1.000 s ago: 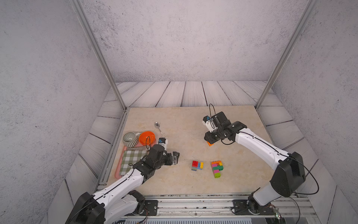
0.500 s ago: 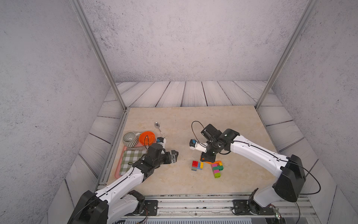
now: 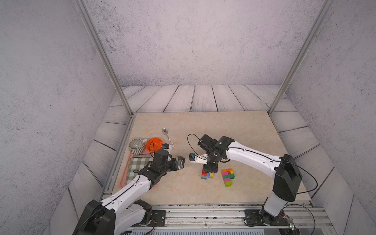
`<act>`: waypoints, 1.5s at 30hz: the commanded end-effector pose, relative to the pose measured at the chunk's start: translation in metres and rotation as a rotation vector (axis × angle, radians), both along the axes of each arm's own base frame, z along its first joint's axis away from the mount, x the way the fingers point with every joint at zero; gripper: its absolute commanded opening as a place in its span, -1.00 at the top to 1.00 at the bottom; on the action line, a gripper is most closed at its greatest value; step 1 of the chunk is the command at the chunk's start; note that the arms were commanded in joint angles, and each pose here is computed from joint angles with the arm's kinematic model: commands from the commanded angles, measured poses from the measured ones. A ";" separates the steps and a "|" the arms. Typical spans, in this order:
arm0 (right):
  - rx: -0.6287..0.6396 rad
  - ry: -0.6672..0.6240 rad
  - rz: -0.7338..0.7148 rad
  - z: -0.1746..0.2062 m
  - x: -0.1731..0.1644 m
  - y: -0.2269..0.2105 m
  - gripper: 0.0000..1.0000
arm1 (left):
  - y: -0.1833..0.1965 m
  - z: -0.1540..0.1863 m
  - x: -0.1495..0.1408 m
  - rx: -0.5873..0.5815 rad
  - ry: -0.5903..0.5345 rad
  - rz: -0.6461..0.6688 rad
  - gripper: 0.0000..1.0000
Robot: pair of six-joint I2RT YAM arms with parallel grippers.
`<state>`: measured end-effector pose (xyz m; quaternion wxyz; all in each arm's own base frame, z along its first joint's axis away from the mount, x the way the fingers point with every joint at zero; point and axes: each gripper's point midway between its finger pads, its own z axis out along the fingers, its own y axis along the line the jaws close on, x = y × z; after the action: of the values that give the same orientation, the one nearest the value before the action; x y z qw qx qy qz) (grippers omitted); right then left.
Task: Assemble the letter p with lego
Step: Assemble the lego brick with the lego brick.
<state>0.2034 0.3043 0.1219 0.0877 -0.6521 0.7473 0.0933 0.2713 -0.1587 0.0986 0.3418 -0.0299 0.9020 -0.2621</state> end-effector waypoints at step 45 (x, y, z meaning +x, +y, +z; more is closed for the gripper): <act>-0.169 0.057 -0.069 -0.047 -0.012 -0.002 1.00 | 0.039 -0.007 -0.001 0.005 0.028 0.151 -0.97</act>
<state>0.1993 0.3112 0.0957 0.0458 -0.6278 0.7748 0.0590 0.2717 -0.1271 0.0962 0.3476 -0.0927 0.9006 -0.2437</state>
